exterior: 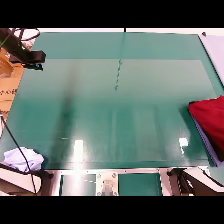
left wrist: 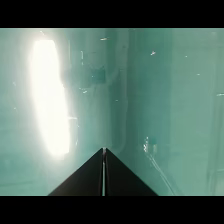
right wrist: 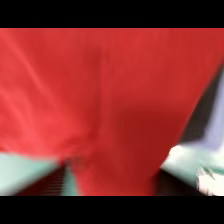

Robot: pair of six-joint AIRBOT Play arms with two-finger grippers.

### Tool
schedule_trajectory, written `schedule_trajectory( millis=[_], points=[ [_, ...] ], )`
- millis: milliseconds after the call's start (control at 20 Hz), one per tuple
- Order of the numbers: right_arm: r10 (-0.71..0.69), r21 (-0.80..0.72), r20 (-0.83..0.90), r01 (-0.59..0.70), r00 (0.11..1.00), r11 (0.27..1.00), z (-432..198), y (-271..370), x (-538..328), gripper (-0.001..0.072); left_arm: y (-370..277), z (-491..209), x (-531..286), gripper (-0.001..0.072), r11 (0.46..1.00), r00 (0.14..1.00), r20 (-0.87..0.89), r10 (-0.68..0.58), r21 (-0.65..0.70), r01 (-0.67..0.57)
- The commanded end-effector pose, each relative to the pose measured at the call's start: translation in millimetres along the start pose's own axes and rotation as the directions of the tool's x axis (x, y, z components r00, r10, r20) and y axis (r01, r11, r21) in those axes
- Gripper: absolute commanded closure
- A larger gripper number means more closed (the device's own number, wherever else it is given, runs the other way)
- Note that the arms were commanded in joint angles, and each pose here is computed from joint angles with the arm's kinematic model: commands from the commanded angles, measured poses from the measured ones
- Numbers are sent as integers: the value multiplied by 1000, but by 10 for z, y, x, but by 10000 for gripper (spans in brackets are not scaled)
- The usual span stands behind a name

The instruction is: Fold the shirts.

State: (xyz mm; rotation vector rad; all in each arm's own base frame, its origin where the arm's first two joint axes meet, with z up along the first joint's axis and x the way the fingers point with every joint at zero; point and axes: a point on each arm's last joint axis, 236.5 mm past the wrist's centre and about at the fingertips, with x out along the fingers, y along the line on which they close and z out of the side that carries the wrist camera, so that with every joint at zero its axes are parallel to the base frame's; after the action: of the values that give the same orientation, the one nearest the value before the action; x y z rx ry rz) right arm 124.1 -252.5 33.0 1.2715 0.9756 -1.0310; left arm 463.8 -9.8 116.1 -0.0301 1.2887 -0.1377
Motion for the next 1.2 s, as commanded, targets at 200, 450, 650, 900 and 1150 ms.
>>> schedule_trajectory(
  millis=[200, 450, 650, 900, 1150],
  points=[
    [186, -37, -40, -187, 982, 982, -136, 560, -176, 406, -61, -8, -3, 683, 999, 1000, -3, -26, 32, 27],
    [339, -465, -157, -372, 928, 803, -910, 1858, -431, 693, -458, 14, -214, 683, 983, 982, 51, -180, 54, 177],
    [145, -790, -280, -313, 949, 527, -2185, 1992, -90, 693, -677, -503, -219, 683, 974, 974, 14, -224, 42, 223],
    [35, -945, -298, -300, 954, 132, -3392, 1634, 347, 693, -918, -1703, 156, 683, 971, 968, -67, -240, -21, 239],
    [66, -939, -334, -338, 940, 60, -3686, 1657, 410, 693, -912, -2102, 284, 682, 970, 963, -124, -240, -62, 234]
  ],
)
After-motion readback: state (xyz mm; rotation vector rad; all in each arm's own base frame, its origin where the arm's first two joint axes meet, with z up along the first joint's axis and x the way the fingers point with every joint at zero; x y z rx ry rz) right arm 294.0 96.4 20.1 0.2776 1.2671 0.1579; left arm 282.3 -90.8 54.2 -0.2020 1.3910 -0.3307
